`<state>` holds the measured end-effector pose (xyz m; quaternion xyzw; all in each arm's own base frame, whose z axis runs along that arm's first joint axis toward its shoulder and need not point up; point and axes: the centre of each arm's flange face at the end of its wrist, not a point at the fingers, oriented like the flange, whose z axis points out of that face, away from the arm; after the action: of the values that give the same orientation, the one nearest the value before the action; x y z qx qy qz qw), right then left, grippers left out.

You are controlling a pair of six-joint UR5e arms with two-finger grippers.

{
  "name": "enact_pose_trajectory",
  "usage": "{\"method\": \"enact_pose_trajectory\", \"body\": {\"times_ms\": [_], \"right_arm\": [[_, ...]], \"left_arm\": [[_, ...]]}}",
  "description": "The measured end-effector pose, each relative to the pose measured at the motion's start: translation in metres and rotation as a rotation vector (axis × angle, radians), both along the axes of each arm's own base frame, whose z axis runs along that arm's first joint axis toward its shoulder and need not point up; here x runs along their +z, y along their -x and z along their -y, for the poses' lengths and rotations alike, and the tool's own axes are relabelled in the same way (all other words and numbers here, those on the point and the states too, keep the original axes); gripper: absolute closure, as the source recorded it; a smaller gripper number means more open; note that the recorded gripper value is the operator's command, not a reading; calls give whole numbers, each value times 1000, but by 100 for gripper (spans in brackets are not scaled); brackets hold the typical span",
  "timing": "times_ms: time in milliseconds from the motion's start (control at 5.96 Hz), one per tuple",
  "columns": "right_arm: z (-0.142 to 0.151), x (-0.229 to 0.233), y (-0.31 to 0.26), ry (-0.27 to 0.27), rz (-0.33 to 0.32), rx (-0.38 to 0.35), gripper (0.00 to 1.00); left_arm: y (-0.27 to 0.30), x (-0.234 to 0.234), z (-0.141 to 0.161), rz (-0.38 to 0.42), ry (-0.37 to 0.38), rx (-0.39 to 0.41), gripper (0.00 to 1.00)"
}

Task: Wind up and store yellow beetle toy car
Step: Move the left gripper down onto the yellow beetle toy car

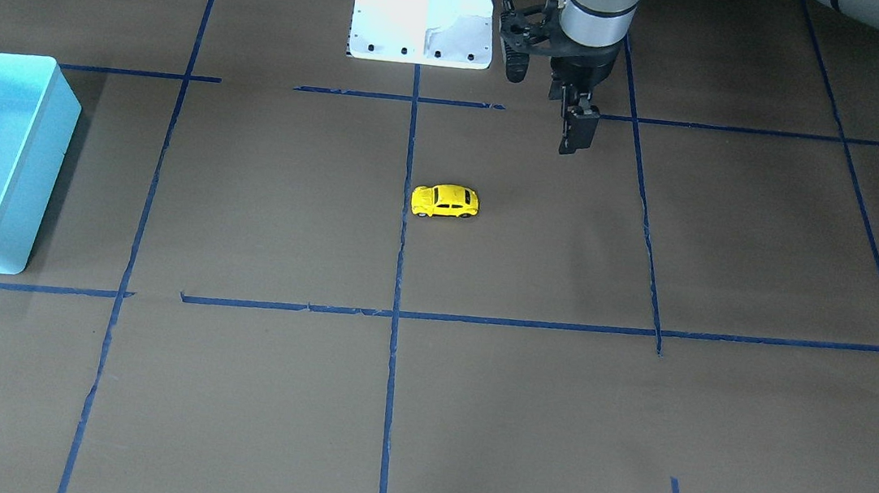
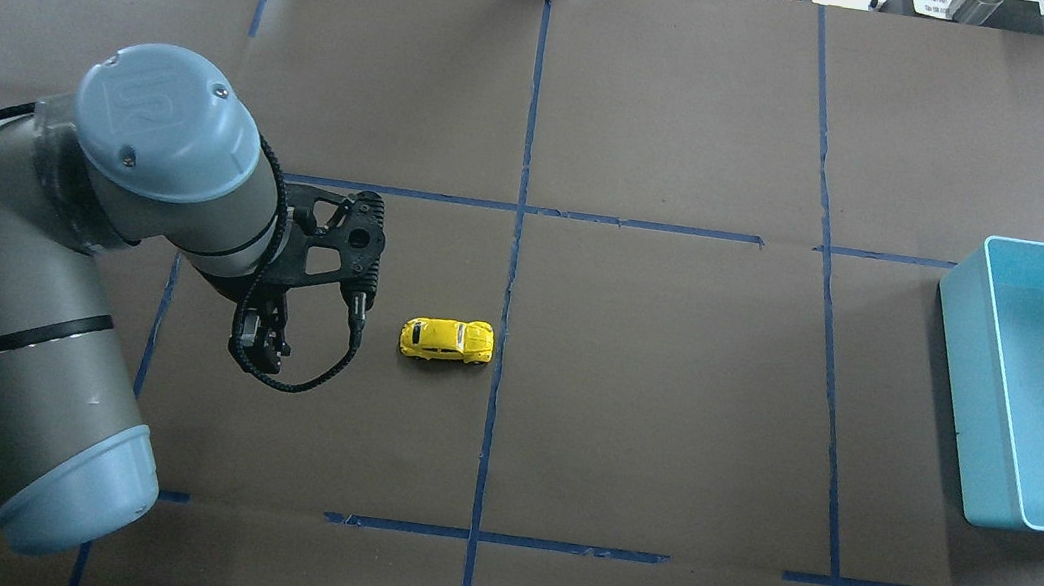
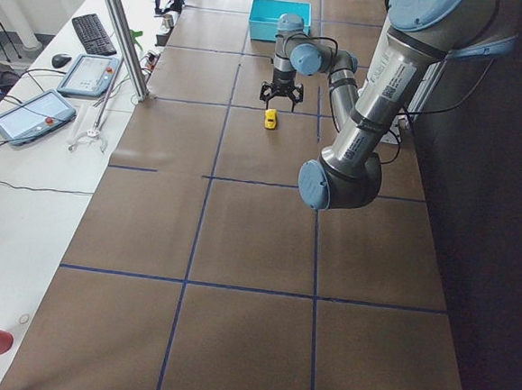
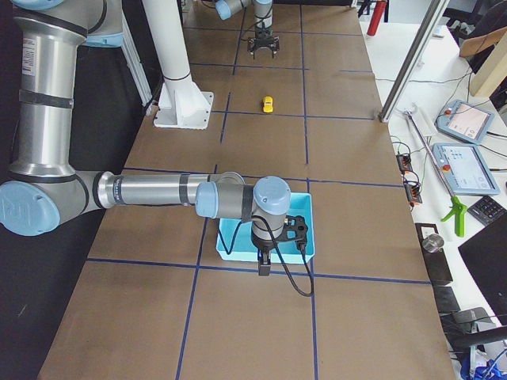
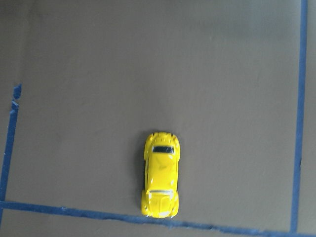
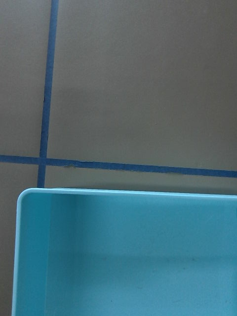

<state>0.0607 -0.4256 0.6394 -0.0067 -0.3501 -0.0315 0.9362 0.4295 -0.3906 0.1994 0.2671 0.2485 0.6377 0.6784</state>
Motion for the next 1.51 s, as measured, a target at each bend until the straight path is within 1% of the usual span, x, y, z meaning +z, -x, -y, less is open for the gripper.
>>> {"method": "enact_pose_trajectory", "body": {"times_ms": [168,503,671,1006,1174,1509], "right_arm": [[0,1,0,3,0,0,0],[-1,4,0,8,0,0,0],[-1,5,0,10,0,0,0],[-1,6,0,11,0,0,0],[-1,6,0,11,0,0,0],[-1,7,0,12,0,0,0]], "left_arm": [[-20,2,10,-14,-40,33,0],[-58,-9,33,-39,-70,50,0],[-72,-11,37,-45,-71,55,0],[-100,-11,30,-56,-46,59,0],[-113,-7,31,-71,-44,57,0],[-132,-3,40,-68,-36,52,0]]}}
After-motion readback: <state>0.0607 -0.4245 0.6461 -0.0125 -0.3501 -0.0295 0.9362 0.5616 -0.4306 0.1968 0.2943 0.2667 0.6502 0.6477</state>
